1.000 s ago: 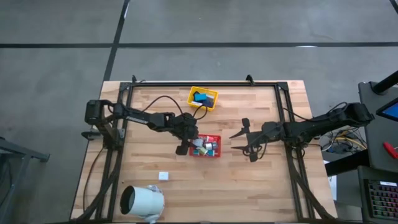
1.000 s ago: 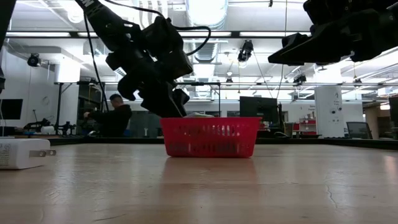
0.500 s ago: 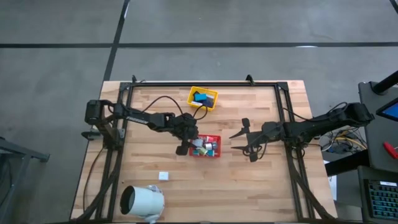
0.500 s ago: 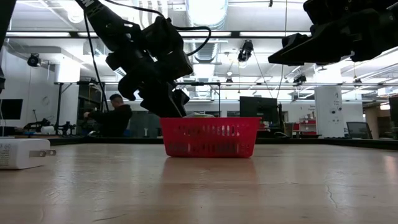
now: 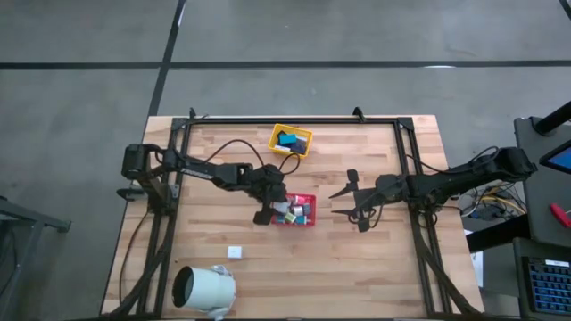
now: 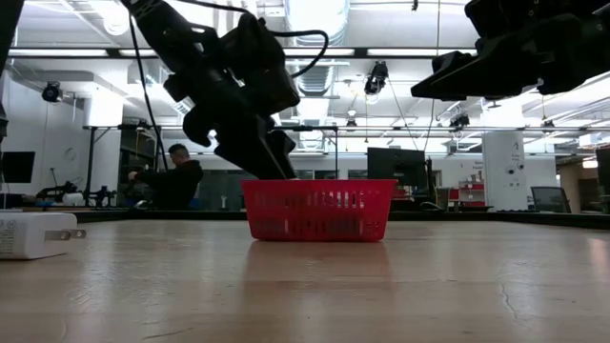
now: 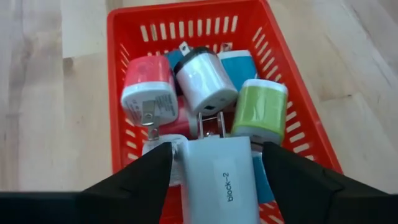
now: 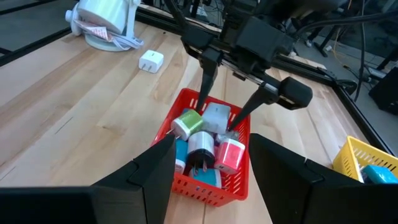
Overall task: Pick & Place Office items
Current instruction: Put the white charger adapter into the red bin
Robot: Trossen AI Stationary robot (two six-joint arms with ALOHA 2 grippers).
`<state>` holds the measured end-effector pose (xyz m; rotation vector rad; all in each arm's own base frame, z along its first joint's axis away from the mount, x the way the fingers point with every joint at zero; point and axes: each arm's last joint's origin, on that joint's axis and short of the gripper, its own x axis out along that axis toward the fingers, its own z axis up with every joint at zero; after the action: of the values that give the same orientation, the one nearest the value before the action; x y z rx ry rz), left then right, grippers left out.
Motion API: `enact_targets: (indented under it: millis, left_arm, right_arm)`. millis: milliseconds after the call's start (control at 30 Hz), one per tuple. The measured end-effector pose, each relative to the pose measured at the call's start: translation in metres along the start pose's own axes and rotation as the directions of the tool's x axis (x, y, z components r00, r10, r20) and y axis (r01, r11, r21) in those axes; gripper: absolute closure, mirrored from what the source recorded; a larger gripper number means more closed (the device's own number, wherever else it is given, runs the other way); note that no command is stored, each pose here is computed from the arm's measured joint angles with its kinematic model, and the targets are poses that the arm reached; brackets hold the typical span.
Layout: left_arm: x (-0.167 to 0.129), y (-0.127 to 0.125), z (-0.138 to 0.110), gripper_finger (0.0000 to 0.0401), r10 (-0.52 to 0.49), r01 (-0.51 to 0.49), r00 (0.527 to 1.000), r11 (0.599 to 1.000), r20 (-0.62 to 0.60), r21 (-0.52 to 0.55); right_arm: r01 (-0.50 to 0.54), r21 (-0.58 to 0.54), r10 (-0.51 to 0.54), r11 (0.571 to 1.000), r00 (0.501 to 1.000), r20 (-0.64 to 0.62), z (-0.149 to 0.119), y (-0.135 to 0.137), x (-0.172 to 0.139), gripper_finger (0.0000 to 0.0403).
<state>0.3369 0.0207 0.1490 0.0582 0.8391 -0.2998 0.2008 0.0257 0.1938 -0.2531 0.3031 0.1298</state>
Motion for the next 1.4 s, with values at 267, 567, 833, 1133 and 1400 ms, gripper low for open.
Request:
enact_targets:
  millis: [267, 567, 833, 1133, 1400]
  left_arm:
    - [-0.003, 0.000, 0.005, 0.0146, 0.014, -0.014, 1.000, 1.000, -0.015, 0.011]
    - [-0.031, -0.006, 0.017, 0.0146, 0.060, -0.060, 0.998, 0.997, 0.016, 0.039]
    - [-0.050, -0.027, 0.015, 0.0147, 0.094, -0.093, 0.992, 0.995, -0.083, 0.022]
    - [-0.058, -0.051, 0.013, 0.0146, 0.089, -0.094, 0.984, 0.995, -0.154, -0.023]
    - [-0.057, -0.065, 0.010, 0.0146, 0.095, -0.107, 0.973, 0.993, -0.212, -0.044]
  right_arm:
    - [0.000, 0.000, 0.000, 1.000, 1.000, -0.001, 0.000, 0.000, 0.000, 0.0202]
    - [0.000, 0.001, 0.000, 1.000, 1.000, -0.001, 0.000, 0.000, 0.000, 0.0202]
    - [-0.001, 0.001, 0.001, 1.000, 1.000, -0.005, -0.001, 0.000, 0.000, 0.0202]
    - [-0.001, 0.001, 0.001, 1.000, 1.000, -0.005, -0.001, 0.000, 0.000, 0.0202]
    - [-0.001, 0.008, 0.001, 1.000, 1.000, -0.004, -0.001, 0.000, 0.000, 0.0202]
